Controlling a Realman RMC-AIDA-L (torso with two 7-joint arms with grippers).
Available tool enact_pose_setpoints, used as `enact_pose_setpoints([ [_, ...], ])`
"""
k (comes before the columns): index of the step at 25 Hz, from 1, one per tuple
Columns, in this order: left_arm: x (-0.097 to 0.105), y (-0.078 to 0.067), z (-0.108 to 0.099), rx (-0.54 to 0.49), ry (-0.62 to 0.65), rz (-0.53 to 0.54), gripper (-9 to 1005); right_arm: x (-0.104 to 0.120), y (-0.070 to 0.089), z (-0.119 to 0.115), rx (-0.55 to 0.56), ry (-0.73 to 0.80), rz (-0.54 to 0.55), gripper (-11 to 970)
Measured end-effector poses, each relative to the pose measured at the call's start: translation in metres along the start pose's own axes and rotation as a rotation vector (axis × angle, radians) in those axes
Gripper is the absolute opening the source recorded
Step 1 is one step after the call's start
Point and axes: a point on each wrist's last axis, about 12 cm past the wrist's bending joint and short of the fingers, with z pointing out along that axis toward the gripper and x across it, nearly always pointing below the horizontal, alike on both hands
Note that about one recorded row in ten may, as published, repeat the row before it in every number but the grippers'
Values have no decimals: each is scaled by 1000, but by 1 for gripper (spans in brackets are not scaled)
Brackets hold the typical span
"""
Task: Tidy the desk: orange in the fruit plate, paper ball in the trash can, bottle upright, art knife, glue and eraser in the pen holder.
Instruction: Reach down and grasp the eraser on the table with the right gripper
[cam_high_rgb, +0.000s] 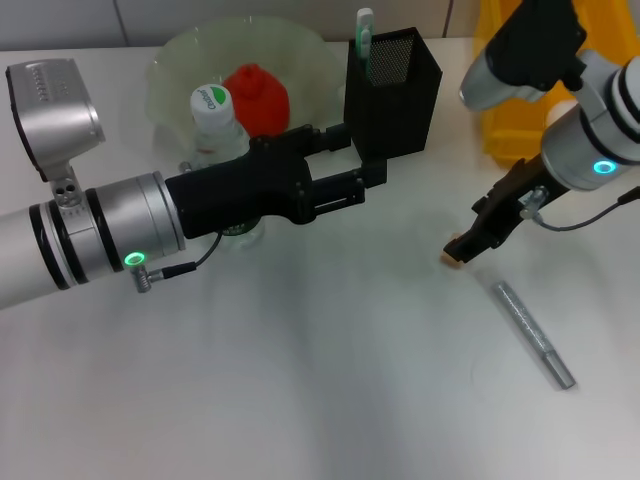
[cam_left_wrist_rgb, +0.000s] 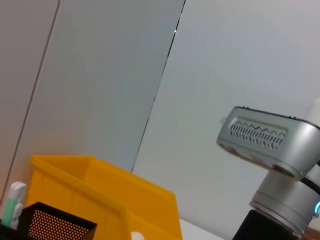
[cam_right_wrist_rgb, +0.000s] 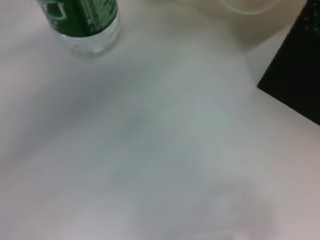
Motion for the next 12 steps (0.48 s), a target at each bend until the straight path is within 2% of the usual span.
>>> enact_pose_setpoints([
  [12,-4,1,2,0,-14,1,712,-7,3,17,-31,54,-33,710],
])
